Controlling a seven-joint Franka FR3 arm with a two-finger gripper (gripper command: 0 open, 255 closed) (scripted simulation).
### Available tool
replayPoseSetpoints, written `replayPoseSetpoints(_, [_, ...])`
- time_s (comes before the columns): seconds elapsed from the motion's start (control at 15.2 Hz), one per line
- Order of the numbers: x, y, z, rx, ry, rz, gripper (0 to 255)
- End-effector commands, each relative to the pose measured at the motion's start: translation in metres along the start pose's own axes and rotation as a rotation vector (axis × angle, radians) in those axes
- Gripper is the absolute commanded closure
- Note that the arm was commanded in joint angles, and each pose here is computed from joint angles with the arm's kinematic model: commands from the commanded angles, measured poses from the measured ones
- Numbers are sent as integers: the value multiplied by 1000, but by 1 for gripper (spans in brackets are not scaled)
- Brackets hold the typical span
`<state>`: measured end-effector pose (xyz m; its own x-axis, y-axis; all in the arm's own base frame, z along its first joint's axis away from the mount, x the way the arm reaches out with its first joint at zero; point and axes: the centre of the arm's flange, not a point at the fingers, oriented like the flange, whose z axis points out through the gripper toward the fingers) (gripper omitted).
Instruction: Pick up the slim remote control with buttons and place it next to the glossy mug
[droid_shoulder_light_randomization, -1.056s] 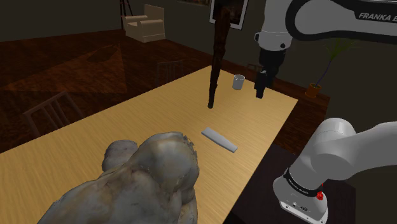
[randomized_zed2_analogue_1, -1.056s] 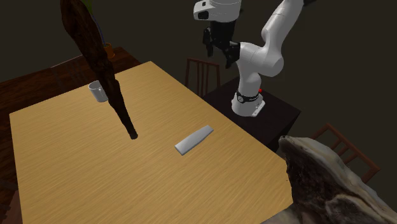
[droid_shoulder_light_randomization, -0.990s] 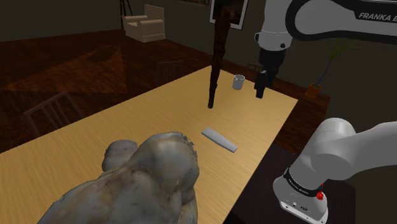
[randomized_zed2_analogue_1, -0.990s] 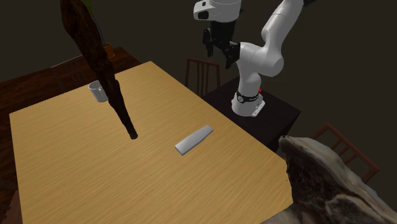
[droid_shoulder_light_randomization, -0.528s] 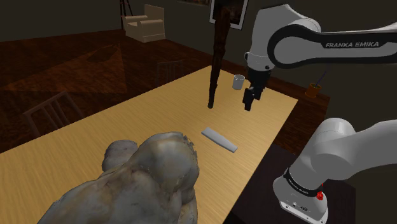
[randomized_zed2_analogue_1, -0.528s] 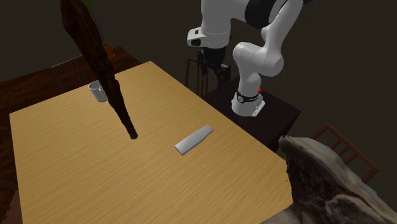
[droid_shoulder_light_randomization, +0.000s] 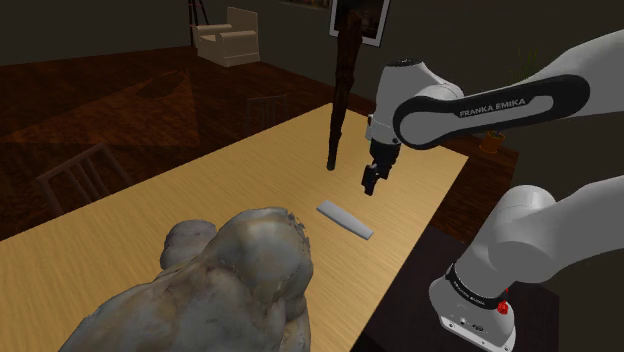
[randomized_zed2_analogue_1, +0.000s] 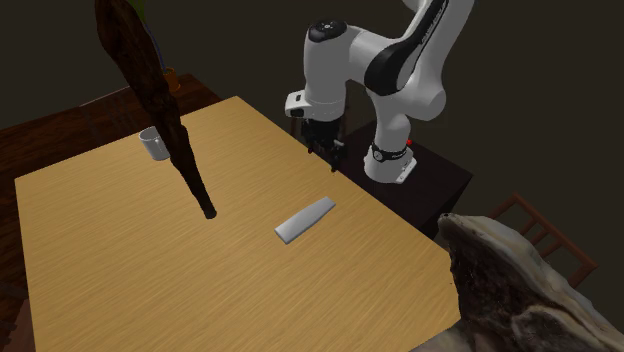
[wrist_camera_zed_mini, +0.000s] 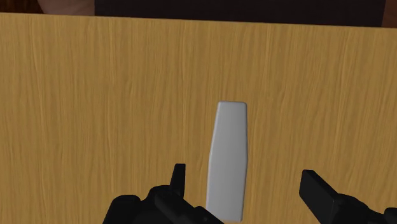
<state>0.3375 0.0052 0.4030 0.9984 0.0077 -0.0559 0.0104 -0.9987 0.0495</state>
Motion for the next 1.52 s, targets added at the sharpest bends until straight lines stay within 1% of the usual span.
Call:
replayPoseSetpoints(0.0, [9,-1,27,10,13,1,0])
replayPoseSetpoints(0.66, [60,-6,146,55,61,4,0])
replayPoseSetpoints(1.19, [65,-9,189,58,64,4,0])
replayPoseSetpoints(1.45, [65,-9,192,58,64,4,0])
